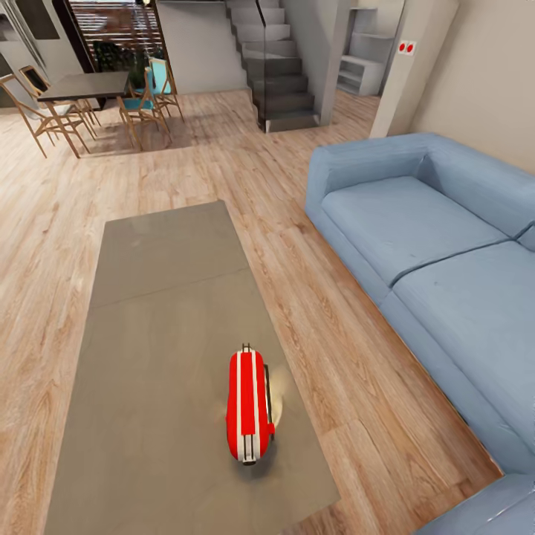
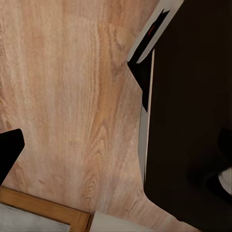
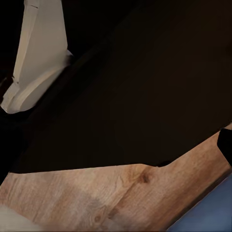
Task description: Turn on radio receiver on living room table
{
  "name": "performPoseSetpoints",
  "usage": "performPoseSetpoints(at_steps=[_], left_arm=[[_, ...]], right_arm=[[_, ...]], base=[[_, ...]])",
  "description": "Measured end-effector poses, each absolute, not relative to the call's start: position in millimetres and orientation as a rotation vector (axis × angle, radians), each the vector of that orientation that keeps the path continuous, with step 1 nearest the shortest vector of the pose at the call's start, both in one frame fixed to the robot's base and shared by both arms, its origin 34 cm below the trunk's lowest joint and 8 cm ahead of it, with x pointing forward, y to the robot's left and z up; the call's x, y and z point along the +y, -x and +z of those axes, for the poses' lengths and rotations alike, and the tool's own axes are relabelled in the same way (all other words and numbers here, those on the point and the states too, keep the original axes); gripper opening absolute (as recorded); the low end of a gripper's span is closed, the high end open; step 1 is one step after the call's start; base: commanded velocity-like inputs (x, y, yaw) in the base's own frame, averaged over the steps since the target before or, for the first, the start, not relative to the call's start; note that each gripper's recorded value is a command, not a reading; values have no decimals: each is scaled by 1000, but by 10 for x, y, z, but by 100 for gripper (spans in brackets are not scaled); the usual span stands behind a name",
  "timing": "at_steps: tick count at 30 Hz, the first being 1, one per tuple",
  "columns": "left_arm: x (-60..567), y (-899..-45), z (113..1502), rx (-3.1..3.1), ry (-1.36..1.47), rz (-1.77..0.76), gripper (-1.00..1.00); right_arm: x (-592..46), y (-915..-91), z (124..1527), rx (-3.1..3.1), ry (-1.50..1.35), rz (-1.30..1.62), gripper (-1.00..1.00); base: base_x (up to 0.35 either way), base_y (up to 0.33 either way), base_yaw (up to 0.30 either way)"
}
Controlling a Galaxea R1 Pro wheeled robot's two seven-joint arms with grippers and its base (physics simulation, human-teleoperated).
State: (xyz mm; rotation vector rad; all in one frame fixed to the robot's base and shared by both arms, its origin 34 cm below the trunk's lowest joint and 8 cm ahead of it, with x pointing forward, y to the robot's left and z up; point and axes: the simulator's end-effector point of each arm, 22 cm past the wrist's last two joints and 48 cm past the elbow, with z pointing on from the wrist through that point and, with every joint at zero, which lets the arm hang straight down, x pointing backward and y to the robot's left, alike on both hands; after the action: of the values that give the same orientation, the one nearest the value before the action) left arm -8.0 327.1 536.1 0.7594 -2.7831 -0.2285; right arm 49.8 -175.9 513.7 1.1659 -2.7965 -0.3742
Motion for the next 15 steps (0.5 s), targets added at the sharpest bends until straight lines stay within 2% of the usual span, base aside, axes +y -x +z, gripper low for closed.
performPoseSetpoints(at_steps=[7, 15], left_arm=[[3253, 87, 5460, -2783, -759, -225, 100], [3249, 98, 5572, -2783, -758, -225, 100]], right_arm=[[-1480, -231, 5381, -2707, -1068, -629, 100], [-1409, -84, 5699, -2651, -804, -877, 100]], base=[[0, 0, 0], [0, 0, 0]])
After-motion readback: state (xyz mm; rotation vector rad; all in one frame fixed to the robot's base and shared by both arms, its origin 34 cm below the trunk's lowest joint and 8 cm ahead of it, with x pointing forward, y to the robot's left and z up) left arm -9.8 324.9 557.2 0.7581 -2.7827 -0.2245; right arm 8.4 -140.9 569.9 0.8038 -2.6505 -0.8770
